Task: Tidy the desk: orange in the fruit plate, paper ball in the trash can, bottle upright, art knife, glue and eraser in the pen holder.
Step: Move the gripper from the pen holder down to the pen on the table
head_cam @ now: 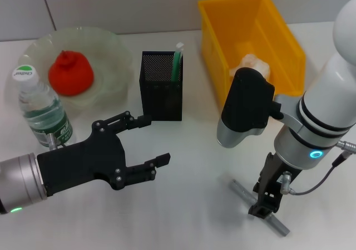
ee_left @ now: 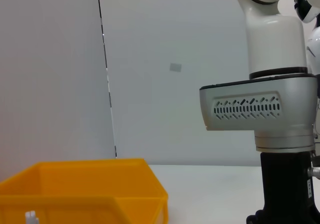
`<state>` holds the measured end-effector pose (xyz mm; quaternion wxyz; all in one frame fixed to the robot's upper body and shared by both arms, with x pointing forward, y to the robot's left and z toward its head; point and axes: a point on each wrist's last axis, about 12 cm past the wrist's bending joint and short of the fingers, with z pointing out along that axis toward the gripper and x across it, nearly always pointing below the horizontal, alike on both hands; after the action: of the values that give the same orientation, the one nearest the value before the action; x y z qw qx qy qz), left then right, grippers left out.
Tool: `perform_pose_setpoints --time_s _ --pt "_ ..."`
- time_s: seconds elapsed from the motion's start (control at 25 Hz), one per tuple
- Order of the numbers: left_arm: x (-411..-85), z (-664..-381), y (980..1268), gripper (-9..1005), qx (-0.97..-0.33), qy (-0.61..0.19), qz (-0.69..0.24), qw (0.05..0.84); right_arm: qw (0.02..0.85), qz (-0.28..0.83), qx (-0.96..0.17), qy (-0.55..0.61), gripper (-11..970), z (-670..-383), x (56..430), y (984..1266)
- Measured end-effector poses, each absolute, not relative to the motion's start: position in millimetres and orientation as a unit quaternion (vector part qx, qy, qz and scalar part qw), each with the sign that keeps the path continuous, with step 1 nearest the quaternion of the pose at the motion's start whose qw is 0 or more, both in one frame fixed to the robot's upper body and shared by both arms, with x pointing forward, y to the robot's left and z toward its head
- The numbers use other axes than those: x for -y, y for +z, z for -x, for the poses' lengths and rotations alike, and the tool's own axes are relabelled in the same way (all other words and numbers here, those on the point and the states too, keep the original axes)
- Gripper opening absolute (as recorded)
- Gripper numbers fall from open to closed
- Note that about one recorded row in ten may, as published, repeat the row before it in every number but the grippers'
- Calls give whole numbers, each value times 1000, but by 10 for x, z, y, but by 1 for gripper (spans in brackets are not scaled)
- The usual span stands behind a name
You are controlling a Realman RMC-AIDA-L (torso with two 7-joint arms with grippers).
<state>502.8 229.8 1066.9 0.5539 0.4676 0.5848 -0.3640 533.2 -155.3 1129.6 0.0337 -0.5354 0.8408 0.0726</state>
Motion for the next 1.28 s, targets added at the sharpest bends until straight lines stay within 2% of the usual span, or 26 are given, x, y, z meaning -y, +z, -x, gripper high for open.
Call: perform_pose_setpoints --time_s 0.48,0.72,1.28 --pt "-2295 -5032 10672 784 -584 -364 -468 554 37 532 -843 71 348 -5344 1549 11294" --pt "-2289 -5041 10679 785 -583 -364 -470 555 35 531 -843 71 343 -5343 1554 11289" --pt "-2283 -5048 10684 784 -582 -364 -471 555 28 532 -843 69 148 -5341 1553 11261"
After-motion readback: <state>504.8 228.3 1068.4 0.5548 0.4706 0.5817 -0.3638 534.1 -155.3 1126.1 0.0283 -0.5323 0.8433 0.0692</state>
